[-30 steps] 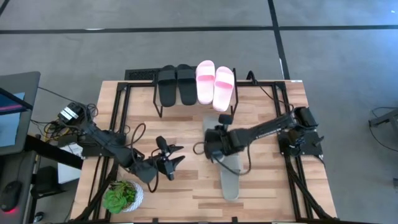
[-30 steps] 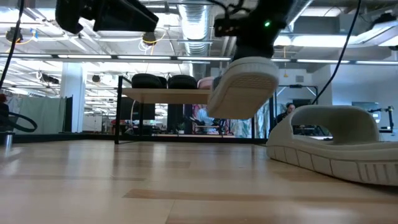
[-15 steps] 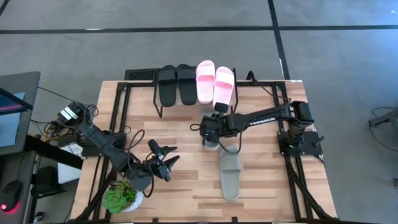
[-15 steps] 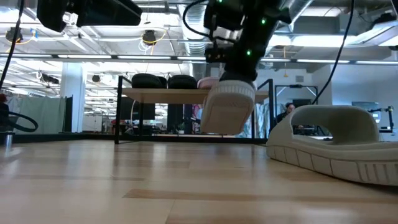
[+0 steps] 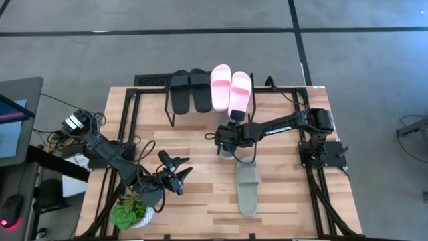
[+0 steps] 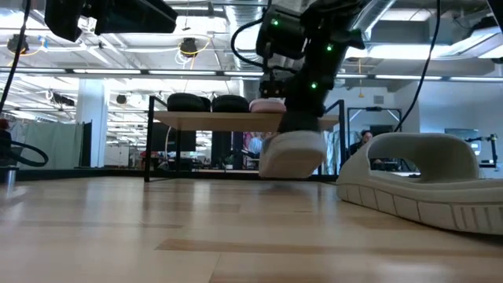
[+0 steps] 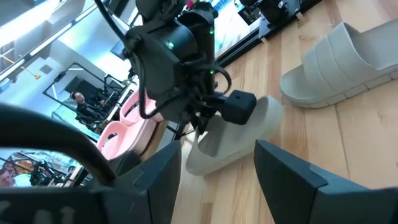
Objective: Pick and place slides into the shelf
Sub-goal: Put the right gray slide under the shelf
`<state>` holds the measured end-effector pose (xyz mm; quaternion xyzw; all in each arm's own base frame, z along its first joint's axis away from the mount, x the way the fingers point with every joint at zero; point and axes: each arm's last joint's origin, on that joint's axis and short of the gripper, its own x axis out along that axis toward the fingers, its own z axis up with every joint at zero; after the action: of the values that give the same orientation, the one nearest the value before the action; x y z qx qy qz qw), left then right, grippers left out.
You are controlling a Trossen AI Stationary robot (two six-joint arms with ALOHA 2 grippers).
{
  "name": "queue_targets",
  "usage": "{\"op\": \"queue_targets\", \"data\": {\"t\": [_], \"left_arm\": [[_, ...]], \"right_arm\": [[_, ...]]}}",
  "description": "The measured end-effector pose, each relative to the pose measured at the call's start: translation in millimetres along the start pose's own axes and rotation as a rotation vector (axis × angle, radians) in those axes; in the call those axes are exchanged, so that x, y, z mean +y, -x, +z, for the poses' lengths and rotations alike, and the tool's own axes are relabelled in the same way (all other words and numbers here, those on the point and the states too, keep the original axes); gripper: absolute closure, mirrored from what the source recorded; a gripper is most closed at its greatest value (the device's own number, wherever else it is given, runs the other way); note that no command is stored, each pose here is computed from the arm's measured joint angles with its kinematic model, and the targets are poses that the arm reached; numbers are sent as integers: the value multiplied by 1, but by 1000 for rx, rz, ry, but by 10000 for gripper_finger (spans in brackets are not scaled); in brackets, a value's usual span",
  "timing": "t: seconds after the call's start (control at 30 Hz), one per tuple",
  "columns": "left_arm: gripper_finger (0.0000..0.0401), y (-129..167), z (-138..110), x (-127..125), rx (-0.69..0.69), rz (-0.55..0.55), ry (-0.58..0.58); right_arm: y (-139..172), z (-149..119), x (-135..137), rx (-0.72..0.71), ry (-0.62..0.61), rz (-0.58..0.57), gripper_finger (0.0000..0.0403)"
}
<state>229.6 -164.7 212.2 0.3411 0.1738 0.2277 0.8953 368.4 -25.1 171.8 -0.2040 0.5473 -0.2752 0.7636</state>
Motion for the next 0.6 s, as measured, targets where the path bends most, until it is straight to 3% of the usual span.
{"op": "queue_targets", "data": {"t": [0.17,0.6], "left_arm": [[209,0,0,0,1,0,4],[209,0,-1,0,3,-1,8]], "right_arm": [[-5,1,4,2,-2,-7,400],[-1,2,7,-11,-19,16,348]]}}
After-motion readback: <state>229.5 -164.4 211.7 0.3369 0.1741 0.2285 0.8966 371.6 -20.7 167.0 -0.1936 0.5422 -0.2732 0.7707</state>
